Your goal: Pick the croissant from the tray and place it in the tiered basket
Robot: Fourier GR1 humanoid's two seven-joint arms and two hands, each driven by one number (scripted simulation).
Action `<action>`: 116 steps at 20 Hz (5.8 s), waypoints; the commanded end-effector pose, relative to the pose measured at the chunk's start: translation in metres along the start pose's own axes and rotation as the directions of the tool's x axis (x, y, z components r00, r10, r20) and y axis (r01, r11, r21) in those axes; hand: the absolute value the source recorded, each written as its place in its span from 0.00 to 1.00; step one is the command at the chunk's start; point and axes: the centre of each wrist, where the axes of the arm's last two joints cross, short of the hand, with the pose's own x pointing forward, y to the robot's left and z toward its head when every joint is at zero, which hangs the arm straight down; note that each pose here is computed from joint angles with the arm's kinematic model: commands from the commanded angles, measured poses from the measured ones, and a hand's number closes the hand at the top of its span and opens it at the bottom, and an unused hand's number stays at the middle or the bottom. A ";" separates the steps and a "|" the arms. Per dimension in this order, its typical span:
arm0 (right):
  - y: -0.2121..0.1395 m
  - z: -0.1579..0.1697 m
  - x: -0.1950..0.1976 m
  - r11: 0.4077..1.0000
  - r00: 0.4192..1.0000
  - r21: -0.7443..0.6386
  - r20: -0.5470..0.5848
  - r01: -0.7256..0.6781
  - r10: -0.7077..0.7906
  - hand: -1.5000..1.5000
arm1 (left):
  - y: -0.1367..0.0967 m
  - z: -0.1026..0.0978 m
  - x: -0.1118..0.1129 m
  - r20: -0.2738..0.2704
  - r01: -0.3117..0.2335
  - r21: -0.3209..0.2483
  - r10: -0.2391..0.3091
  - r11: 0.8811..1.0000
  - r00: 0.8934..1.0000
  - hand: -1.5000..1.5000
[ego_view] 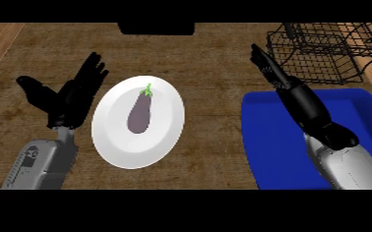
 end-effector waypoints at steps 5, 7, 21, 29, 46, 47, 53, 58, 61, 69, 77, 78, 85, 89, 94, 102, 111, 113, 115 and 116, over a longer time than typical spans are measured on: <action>-0.078 0.075 -0.035 0.872 0.977 -0.487 -0.204 -0.051 -0.056 1.00 | 0.056 0.016 0.017 0.051 0.366 0.229 -0.386 0.902 0.921 0.50; -0.089 0.038 0.010 0.682 0.983 -0.720 0.181 0.128 0.007 1.00 | 0.059 0.022 -0.002 -0.026 0.289 0.207 -0.290 0.935 0.957 0.50; -0.118 0.206 0.025 0.626 0.541 -0.381 -0.837 -0.681 0.080 0.00 | 0.045 0.032 -0.009 0.016 0.439 0.228 -0.454 0.869 0.891 0.50; -0.121 0.149 0.092 0.718 0.306 -0.104 -0.939 -0.688 0.157 0.00 | 0.037 0.038 -0.019 0.026 0.451 0.186 -0.463 0.873 0.886 0.50; -0.109 0.092 0.047 0.797 0.035 0.018 -0.998 -0.603 0.049 0.00 | 0.038 0.029 -0.002 0.023 0.450 0.207 -0.464 0.869 0.886 0.50; -0.095 0.105 0.042 0.800 0.018 0.042 -0.998 -0.598 0.066 0.00 | 0.026 0.031 0.008 0.034 0.450 0.190 -0.464 0.872 0.885 0.50; -0.090 0.098 0.028 0.802 0.017 0.047 -0.997 -0.596 0.072 0.00 | 0.026 0.044 -0.017 0.026 0.457 0.198 -0.471 0.867 0.882 0.50; -0.069 0.097 0.022 0.773 -0.012 0.106 -0.992 -0.625 0.126 0.00 | 0.046 0.026 -0.002 0.018 0.451 0.210 -0.465 0.867 0.885 0.50; -0.064 0.096 0.025 0.755 -0.056 0.144 -0.988 -0.640 0.141 0.00 | 0.042 0.036 -0.013 0.031 0.454 0.215 -0.470 0.865 0.882 0.50; -0.043 0.090 -0.006 0.734 -0.079 0.187 -0.981 -0.653 0.180 0.00 | 0.039 0.037 -0.017 0.039 0.460 0.218 -0.479 0.861 0.877 0.50; -0.046 0.096 -0.012 0.761 -0.106 0.178 -0.984 -0.624 0.144 0.00 | 0.036 0.019 0.003 0.013 0.458 0.214 -0.472 0.863 0.882 0.50; -0.038 0.096 0.007 0.764 -0.101 0.176 -0.984 -0.621 0.145 0.00 | 0.044 0.031 -0.025 0.018 0.468 0.207 -0.481 0.859 0.876 0.50; -0.052 0.085 -0.028 0.768 -0.094 0.172 -0.985 -0.617 0.146 0.00 | 0.029 0.028 -0.015 0.034 0.459 0.207 -0.475 0.864 0.879 0.50; -0.056 0.080 -0.041 0.799 -0.090 0.154 -0.988 -0.581 0.126 0.00 | 0.037 0.034 -0.005 0.046 0.445 0.190 -0.461 0.875 0.886 0.50; -0.052 0.090 -0.053 0.812 -0.072 0.141 -0.990 -0.567 0.122 0.00 | 0.042 0.037 -0.005 0.034 0.448 0.212 -0.464 0.869 0.885 0.50; -0.054 0.095 -0.069 0.881 -0.071 0.245 -0.969 -0.404 0.237 1.00 | 0.036 0.031 -0.028 0.023 0.450 0.202 -0.463 0.870 0.886 0.50; -0.043 0.092 -0.083 0.837 -0.015 0.201 -0.974 -0.508 0.225 1.00 | 0.046 0.033 -0.008 0.031 0.464 0.218 -0.481 0.859 0.876 0.50; -0.070 0.096 -0.060 0.837 0.015 0.167 -0.979 -0.521 0.204 1.00 | 0.037 0.033 -0.002 0.032 0.460 0.205 -0.475 0.864 0.879 0.50; 0.008 0.041 -0.055 0.825 0.162 0.238 -0.917 -0.512 0.365 1.00 | 0.033 0.035 -0.001 0.029 0.465 0.190 -0.479 0.864 0.877 0.50; 0.024 0.029 -0.053 0.814 0.207 0.284 -0.876 -0.507 0.435 1.00 | 0.028 0.033 -0.003 0.031 0.456 0.173 -0.467 0.873 0.884 0.50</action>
